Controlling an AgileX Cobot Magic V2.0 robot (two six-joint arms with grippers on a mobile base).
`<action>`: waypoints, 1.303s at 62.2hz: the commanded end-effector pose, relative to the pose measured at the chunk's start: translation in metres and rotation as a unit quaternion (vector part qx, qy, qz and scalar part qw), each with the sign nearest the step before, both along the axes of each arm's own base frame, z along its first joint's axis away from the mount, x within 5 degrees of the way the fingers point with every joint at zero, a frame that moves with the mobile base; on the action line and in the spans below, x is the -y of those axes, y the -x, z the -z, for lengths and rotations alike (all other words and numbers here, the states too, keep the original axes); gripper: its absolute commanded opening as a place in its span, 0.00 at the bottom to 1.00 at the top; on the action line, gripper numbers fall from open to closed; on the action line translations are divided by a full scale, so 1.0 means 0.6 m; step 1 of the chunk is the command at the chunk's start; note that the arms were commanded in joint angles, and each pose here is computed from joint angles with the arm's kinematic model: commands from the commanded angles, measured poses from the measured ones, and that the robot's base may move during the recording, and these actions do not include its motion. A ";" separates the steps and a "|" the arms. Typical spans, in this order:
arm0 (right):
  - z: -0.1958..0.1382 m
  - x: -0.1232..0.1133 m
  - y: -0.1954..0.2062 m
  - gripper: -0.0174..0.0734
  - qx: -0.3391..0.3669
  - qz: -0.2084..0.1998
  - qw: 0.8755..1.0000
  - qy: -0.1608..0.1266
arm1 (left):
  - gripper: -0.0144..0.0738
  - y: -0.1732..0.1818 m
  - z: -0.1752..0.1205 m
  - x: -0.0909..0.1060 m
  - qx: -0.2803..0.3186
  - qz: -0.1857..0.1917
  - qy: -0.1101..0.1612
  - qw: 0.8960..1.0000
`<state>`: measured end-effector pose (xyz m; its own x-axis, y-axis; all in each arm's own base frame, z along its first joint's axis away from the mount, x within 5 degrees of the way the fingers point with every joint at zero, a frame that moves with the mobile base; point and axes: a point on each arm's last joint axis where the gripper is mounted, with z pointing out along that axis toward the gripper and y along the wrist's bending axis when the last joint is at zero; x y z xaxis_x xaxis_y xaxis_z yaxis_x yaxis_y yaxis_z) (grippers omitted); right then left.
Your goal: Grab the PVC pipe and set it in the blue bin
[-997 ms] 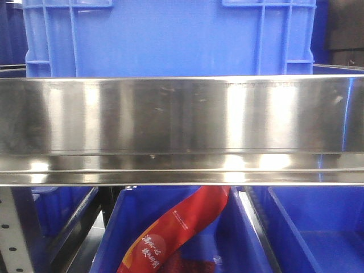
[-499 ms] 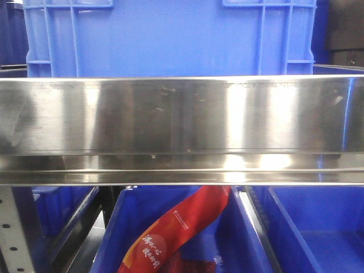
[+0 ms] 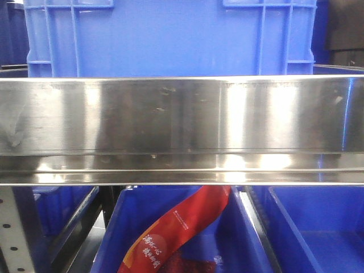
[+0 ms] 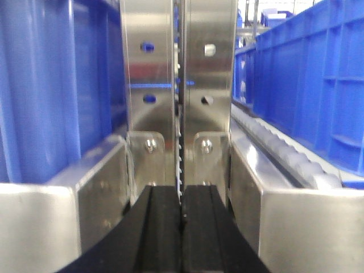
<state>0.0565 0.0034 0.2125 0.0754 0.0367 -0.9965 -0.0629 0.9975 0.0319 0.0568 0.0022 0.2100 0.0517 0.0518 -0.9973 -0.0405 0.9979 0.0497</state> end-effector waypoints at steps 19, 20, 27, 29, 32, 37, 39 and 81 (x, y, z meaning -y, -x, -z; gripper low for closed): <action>-0.003 0.001 0.001 0.01 0.010 0.003 1.000 0.000 | 0.04 0.001 -0.008 0.005 0.027 0.026 0.015 0.999; -0.003 0.001 0.001 0.01 0.010 0.003 1.000 0.000 | 0.04 0.001 -0.008 0.005 0.027 0.026 0.015 0.999; -0.003 0.001 0.001 0.01 0.010 0.003 1.000 0.000 | 0.04 0.001 -0.008 0.005 0.027 0.026 0.015 0.999; -0.003 0.001 0.001 0.01 0.010 0.003 1.000 0.000 | 0.04 0.001 -0.008 0.005 0.027 0.026 0.015 0.999; -0.003 0.001 0.001 0.01 0.010 0.003 1.000 0.000 | 0.04 0.001 -0.008 0.005 0.027 0.026 0.015 0.999; -0.003 0.001 0.001 0.01 0.010 0.003 1.000 0.000 | 0.04 0.001 -0.008 0.005 0.027 0.026 0.015 0.999; -0.003 0.001 0.001 0.01 0.010 0.003 1.000 0.000 | 0.04 0.001 -0.008 0.005 0.027 0.026 0.015 0.999; -0.003 0.001 0.001 0.01 0.010 0.003 1.000 0.000 | 0.04 0.001 -0.008 0.005 0.027 0.026 0.015 0.999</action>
<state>0.0565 0.0034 0.2122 0.0745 0.0366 -0.9965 -0.0629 0.9975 0.0319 0.0566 -0.0004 0.2125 0.0811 0.0203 -0.9965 0.0052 0.9998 0.0208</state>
